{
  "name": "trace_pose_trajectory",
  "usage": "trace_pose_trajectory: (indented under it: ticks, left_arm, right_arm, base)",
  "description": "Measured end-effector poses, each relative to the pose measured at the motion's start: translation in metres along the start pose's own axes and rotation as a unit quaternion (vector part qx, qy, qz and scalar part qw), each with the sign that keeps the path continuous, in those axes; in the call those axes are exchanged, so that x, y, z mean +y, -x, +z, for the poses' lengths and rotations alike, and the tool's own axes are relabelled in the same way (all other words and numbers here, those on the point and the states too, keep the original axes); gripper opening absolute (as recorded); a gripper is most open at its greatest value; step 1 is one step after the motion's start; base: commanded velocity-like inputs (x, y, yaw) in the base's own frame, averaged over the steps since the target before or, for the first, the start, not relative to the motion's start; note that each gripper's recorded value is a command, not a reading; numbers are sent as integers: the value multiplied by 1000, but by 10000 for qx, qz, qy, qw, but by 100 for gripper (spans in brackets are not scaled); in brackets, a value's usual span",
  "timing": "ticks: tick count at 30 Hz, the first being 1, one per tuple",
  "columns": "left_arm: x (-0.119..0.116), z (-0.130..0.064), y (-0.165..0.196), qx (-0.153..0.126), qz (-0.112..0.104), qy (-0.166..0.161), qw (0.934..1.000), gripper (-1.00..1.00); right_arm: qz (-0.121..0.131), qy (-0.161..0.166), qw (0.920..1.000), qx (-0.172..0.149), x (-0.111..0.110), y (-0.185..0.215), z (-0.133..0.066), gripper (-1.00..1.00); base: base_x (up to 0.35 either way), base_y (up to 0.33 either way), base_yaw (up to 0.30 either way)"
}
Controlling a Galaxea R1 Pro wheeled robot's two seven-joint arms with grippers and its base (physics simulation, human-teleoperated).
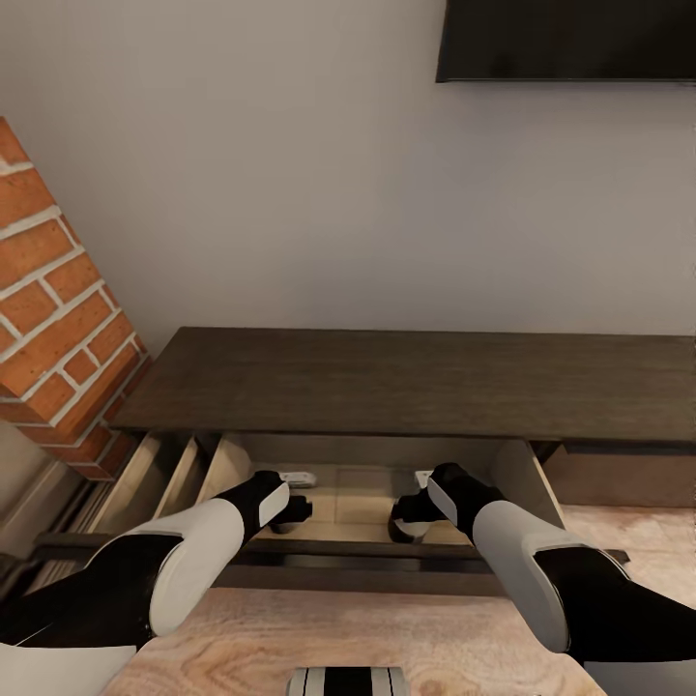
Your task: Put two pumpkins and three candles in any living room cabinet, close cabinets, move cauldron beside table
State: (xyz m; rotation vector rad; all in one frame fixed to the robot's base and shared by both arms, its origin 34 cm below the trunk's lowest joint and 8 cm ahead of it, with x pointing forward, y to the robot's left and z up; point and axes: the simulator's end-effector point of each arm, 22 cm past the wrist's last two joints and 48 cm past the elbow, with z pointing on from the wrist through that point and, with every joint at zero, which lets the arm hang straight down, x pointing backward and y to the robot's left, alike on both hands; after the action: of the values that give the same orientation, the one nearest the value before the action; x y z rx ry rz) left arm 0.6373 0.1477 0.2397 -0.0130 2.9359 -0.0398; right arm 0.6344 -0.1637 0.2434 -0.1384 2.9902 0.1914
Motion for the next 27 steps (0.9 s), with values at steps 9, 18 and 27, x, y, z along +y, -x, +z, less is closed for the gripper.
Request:
trace_pose_trajectory:
  ticks: [9, 18, 27]
  left_arm:
    - [0, 0, 0, 4, 0, 0, 10000, 100]
    - [0, 0, 0, 2, 0, 2, 10000, 100]
    - [0, -7, -4, 146, 44, 1, 9999, 100]
  right_arm:
    - [1, -9, 10000, 7, -1, 0, 0, 100]
    - [2, -18, 10000, 14, -1, -1, 0, 100]
    - [-8, -35, 10000, -45, -1, 3, -7, 100]
  base:
    - [-8, 0, 0]
    - [0, 0, 0]
    - [0, 0, 0]
